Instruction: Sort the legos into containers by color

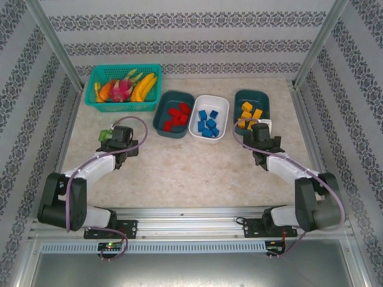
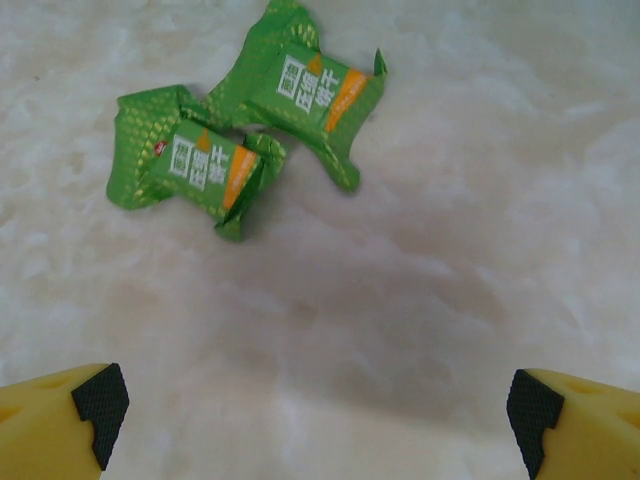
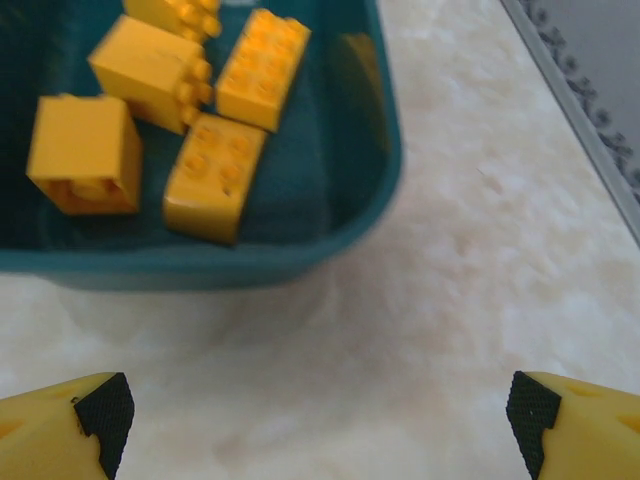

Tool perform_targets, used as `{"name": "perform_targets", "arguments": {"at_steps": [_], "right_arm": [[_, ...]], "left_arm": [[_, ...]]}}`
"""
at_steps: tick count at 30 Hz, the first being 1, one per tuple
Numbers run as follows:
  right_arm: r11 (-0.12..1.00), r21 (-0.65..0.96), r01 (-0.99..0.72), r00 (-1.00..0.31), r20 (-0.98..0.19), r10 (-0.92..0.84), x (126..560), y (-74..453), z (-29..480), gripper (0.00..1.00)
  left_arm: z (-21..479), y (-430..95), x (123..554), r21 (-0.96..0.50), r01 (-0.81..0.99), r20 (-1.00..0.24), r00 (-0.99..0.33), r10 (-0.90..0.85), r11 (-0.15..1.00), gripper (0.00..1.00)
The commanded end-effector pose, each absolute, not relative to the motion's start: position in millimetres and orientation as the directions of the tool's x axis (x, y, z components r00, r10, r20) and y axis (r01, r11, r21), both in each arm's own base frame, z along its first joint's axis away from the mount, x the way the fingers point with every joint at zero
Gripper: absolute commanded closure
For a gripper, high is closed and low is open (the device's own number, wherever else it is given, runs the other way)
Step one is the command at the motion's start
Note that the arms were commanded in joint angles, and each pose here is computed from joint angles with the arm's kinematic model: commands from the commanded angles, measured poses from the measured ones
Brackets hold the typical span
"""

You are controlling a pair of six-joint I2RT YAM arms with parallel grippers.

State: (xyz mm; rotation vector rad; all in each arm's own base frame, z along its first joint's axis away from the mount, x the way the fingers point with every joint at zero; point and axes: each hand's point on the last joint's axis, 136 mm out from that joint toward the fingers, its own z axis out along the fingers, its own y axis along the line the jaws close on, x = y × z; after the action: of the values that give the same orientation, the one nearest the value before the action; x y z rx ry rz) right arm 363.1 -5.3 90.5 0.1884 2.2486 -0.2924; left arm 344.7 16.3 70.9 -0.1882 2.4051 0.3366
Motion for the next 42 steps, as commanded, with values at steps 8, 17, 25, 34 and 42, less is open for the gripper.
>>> {"name": "perform_targets", "arguments": {"at_steps": [8,17,25,34,42], "right_arm": [[0.998,-0.014,0.058,-0.440,-0.898,0.013,413,0,107,0.02],[0.995,0.045,0.085,-0.228,-0.972,0.063,384,-12,108,0.02],[0.994,-0.006,0.113,-0.294,-0.956,0.028,395,-10,107,0.02],[0.993,-0.007,0.114,-0.290,-0.957,0.027,395,-10,108,0.02],[0.995,-0.003,0.104,-0.298,-0.954,0.028,396,-9,106,0.02]], "left_arm": [[79,17,423,0.089,-0.120,-0.828,-0.560,0.006,0.989,0.00],[84,20,392,0.023,-0.130,-0.927,-0.374,-0.027,0.991,0.00],[83,20,397,0.025,-0.124,-0.923,-0.383,-0.024,0.992,0.00],[83,20,396,0.027,-0.123,-0.924,-0.383,-0.023,0.992,0.00],[83,20,396,0.027,-0.124,-0.923,-0.383,-0.023,0.992,0.00]]}}
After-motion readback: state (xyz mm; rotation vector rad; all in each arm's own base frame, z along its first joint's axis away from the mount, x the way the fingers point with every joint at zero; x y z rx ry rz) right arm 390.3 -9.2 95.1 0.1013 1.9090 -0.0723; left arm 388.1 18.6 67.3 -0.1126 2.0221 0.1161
